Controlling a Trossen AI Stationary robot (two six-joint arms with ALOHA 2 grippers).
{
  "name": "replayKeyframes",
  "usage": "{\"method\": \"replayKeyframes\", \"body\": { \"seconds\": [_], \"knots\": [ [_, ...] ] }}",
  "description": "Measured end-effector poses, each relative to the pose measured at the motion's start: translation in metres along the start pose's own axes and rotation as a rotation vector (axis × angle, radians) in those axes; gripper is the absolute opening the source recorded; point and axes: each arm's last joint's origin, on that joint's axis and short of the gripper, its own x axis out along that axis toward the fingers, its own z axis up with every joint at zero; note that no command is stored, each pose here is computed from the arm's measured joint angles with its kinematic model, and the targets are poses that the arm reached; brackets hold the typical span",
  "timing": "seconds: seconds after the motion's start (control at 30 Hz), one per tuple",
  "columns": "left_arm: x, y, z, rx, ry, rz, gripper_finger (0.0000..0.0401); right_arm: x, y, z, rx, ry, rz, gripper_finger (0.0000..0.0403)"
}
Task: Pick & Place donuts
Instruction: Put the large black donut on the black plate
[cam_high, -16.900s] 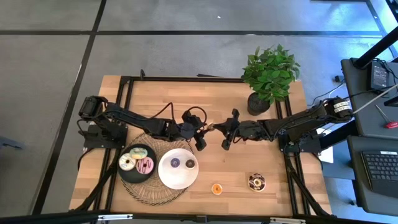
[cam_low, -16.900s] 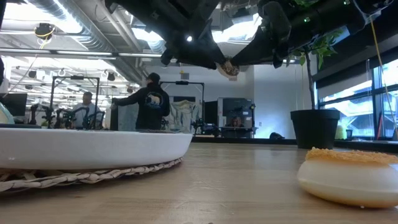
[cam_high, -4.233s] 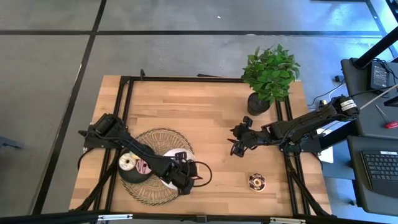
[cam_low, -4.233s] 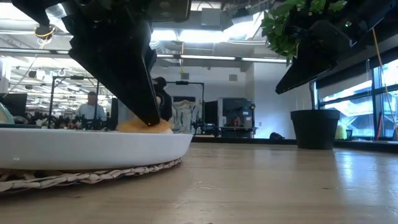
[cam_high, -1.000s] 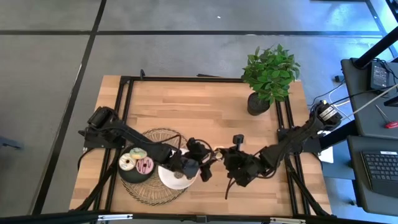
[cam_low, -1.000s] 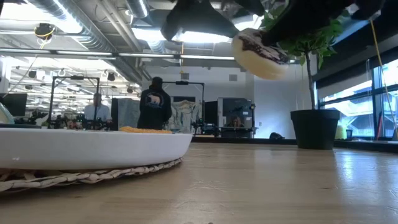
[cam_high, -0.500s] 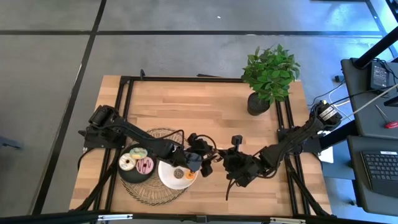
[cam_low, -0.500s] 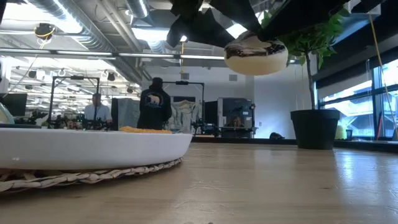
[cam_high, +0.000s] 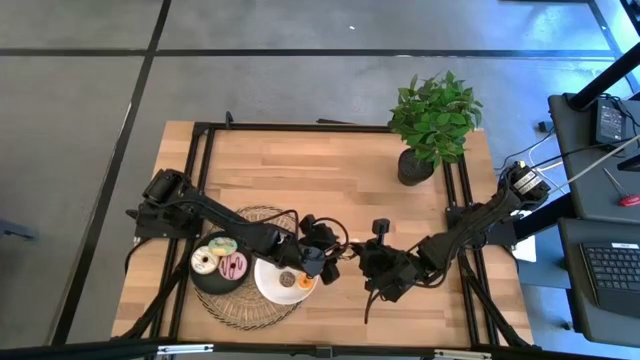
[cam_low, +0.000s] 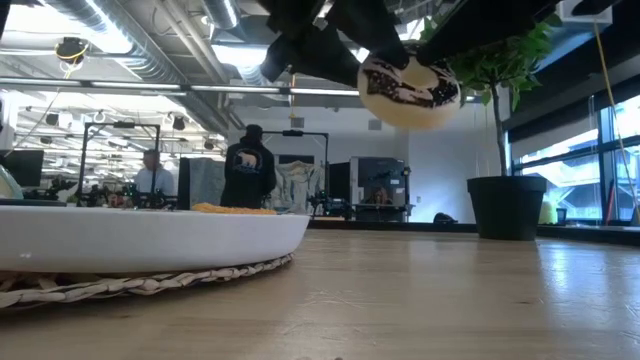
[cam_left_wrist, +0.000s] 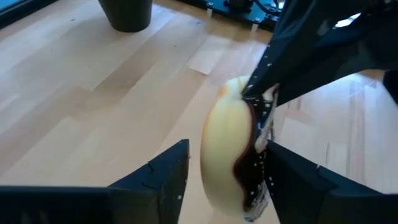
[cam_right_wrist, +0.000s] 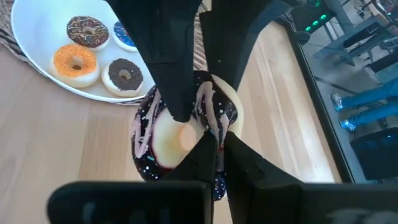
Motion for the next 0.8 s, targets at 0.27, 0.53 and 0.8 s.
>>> {"method": "replayKeyframes", "body": {
  "seconds": [0.27, 0.53, 0.8],
  "knots": [
    [0.000, 0.000, 0.000, -0.003, -0.002, -0.005, 0.0118, 0.000, 0.000, 0.000, -0.001, 0.002, 0.006, 0.0022],
    [-0.001, -0.002, 0.000, 0.005, 0.032, -0.058, 0.0070, 0.000, 0.002, 0.000, 0.000, 0.012, 0.076, 0.0067],
    [-0.015, 0.002, 0.003, 0.018, 0.119, -0.109, 0.0066, -0.011, -0.006, 0.009, -0.040, 0.073, 0.065, 0.0209]
  ]
}}
